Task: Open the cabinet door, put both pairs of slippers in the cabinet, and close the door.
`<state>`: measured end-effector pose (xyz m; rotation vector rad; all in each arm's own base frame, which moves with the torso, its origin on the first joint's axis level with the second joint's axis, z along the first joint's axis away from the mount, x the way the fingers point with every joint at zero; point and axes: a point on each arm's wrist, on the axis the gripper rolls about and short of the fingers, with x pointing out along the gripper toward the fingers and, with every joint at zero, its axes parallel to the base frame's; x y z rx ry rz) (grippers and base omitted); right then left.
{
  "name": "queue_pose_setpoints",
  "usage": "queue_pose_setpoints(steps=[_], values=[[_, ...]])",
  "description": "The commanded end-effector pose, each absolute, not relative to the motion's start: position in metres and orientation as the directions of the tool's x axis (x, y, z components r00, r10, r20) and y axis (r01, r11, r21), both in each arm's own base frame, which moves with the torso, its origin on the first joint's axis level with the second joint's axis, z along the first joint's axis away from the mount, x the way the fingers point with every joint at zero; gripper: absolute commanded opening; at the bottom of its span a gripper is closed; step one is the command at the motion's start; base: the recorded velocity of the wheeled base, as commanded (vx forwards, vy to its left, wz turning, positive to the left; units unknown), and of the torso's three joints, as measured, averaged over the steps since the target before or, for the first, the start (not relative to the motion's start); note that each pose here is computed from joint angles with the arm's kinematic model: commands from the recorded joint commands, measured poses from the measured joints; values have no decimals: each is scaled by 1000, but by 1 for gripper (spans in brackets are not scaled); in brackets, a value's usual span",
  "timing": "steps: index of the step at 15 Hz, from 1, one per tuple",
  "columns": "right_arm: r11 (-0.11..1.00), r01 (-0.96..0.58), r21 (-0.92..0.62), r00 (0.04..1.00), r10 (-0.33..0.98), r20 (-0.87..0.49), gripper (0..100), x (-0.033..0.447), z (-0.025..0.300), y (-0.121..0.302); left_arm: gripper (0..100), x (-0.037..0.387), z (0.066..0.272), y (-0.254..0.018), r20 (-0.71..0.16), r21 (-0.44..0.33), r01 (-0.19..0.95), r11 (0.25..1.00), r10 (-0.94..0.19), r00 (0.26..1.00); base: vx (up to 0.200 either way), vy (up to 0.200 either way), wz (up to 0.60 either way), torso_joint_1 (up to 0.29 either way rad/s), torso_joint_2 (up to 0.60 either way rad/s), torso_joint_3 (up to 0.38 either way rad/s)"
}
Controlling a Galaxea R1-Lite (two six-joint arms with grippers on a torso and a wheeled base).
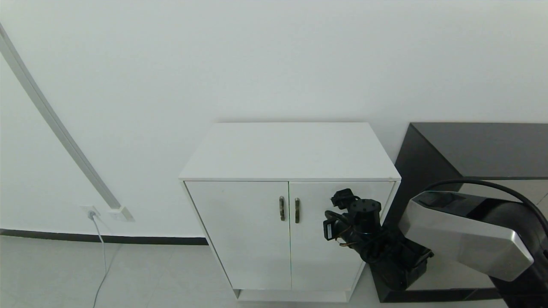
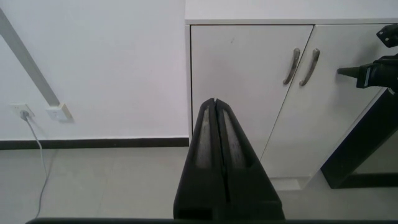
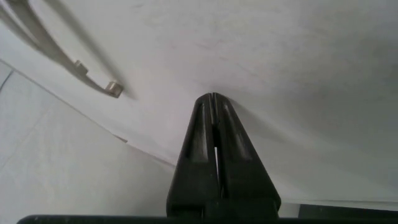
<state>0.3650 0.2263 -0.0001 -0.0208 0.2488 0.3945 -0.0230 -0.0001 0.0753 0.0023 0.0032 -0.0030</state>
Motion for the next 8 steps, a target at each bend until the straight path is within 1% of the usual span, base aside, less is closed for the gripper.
queue_pose_setpoints(steps=[1, 8], values=[[923, -383, 29, 894, 378, -240, 0, 366, 0, 227, 0, -23, 75, 0, -5, 2, 3, 1000, -3, 1000, 0, 0, 0, 0, 0, 0], [925, -379, 29, 896, 374, -237, 0, 368, 0, 226, 0, -23, 75, 0, -5, 2, 2, 1000, -2, 1000, 0, 0, 0, 0, 0, 0]])
